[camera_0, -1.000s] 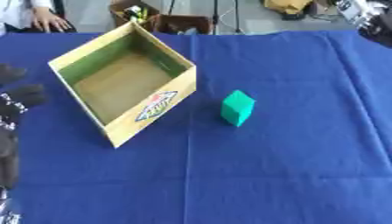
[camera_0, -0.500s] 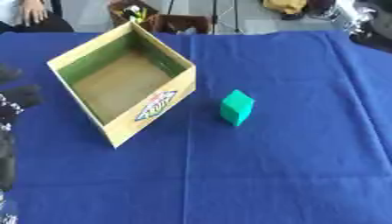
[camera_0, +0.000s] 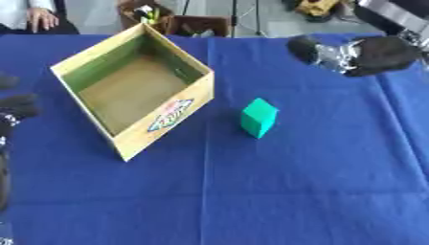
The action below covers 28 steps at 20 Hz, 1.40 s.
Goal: Pick up objects on the table and place them in the box.
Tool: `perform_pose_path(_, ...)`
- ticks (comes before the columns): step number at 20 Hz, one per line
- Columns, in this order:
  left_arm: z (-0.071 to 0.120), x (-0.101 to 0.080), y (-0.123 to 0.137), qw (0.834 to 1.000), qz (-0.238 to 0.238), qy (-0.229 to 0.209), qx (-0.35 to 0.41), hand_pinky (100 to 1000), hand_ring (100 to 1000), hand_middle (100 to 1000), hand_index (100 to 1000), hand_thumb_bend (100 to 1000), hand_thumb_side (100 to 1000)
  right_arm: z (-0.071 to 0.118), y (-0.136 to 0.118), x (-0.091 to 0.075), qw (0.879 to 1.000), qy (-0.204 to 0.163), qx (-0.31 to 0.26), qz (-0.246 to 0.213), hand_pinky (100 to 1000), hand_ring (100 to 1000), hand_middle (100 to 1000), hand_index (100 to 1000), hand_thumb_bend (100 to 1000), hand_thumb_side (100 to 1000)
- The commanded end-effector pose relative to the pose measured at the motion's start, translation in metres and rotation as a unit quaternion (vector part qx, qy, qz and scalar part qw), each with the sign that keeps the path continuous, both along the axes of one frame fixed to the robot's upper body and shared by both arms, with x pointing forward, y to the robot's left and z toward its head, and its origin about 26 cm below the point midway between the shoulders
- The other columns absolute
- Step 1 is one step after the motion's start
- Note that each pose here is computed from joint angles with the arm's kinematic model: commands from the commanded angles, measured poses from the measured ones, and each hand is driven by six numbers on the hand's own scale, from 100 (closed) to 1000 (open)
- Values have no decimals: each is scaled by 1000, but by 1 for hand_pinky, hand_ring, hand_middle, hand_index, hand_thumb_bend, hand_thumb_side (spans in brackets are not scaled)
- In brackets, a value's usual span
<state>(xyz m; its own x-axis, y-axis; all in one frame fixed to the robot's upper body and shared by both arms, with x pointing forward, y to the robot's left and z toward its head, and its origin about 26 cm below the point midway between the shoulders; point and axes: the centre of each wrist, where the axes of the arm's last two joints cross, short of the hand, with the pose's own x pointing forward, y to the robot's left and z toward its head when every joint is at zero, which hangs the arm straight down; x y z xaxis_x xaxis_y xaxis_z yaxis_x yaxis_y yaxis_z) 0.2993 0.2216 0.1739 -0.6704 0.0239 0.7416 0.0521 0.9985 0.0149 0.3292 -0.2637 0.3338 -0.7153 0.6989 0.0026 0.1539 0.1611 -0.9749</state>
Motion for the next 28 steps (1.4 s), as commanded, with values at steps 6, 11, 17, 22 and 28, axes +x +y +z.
perform_pose_path(6,8,-1,1,1000,-1,-15,3,694,682,728,823,100,1000,7,-9,24,989,50,-135,-16,852,889,781,919,443,681)
perform_pose_path(11,8,-1,1,1000,-2,-14,4,694,681,728,823,100,1000,4,-12,37,978,90,-188,-19,860,901,797,938,462,558)
perform_pose_path(17,8,-2,1,1000,-4,-12,5,695,679,729,823,100,1000,-2,-13,53,961,136,-242,-12,872,917,820,966,554,356)
perform_pose_path(22,8,-2,0,1000,-6,-12,5,695,678,729,822,100,1000,-5,-12,62,957,135,-258,-2,869,914,828,970,562,330)
perform_pose_path(28,8,-1,-1,1000,-10,-13,5,696,677,730,822,100,1000,-10,-9,79,950,140,-279,-14,867,917,852,971,528,307)
